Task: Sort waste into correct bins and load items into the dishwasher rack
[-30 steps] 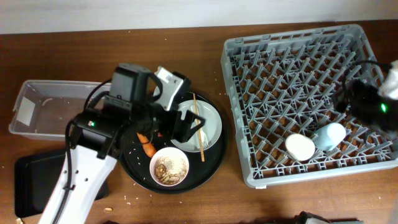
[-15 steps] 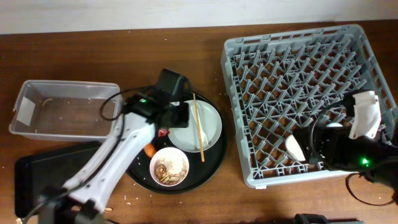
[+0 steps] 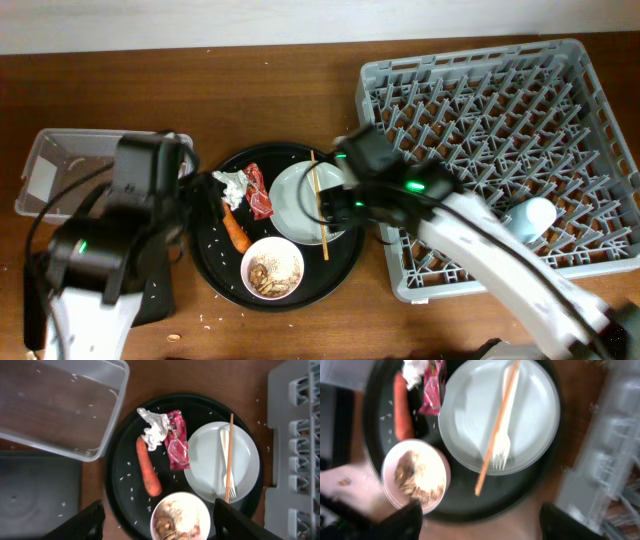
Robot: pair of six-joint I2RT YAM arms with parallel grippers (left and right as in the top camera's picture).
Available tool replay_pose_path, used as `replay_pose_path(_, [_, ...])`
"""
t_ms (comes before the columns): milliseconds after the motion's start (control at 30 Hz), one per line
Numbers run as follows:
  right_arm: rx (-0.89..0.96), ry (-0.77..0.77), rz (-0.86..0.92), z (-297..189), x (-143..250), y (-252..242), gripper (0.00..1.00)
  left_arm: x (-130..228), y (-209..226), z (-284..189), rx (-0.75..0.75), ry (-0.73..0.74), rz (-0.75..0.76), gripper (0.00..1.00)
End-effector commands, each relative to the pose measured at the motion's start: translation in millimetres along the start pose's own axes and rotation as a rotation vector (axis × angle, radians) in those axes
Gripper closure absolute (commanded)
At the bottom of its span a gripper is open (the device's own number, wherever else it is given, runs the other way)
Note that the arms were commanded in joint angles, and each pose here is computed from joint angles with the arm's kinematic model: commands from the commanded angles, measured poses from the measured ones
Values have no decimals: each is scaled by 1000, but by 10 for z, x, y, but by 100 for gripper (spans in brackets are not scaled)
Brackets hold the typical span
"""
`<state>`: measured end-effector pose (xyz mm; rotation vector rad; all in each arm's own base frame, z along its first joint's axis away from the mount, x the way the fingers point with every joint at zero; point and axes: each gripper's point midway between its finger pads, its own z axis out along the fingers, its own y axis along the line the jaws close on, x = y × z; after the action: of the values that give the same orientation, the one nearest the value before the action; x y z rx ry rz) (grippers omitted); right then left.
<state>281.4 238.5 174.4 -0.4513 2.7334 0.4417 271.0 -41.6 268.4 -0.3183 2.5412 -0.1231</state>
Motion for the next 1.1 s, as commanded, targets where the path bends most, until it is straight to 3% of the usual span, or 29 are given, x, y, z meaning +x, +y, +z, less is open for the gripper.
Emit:
replay_pose_path(0, [70,43,10,827,-116,-87,32,116,149,-269,-18,-29,23,23])
replay_pose_path(67, [94,123,19,1389,4,-184,36,247,212,-290,-39,17,28,22])
replay_pose_path(167, [122,214,29,1766,223,-301,46,294,291,-274,-83,40,34,22])
replay_pose_path(233, [125,221,29,1787,242,-311,52,296,293,-257,-87,45,34,22])
replay_pose_path(367, [126,172,0,1629,100,-277,51,301,286,-170,-101,77,39,22])
replay_pose_path(467, [125,156,-1,1512,53,-252,64,321,283,-59,-121,124,45,21])
replay_pose_path(567, [159,144,-10,1501,38,-291,66,355,296,-39,-131,147,48,21])
replay_pose_path(667, [159,143,-11,1497,37,-288,79,363,300,-41,-132,150,48,20])
replay_pose_path(700, [158,143,-11,1497,37,-287,94,362,300,-41,-133,150,49,18])
replay_pose_path(733, [159,142,-12,1494,29,-285,96,363,300,-41,-133,150,48,17])
replay_pose_path(800, [146,106,-13,1348,-84,-228,96,364,300,-41,-133,151,48,17])
replay_pose_path(933, [225,-46,54,431,-480,-441,96,364,300,-41,-133,151,48,16])
replay_pose_path(1000, [265,-144,192,-114,-658,-968,96,363,300,-41,-132,150,48,16])
replay_pose_path(1067, [283,-99,172,-145,-606,-1334,96,353,295,-39,-131,146,48,16])
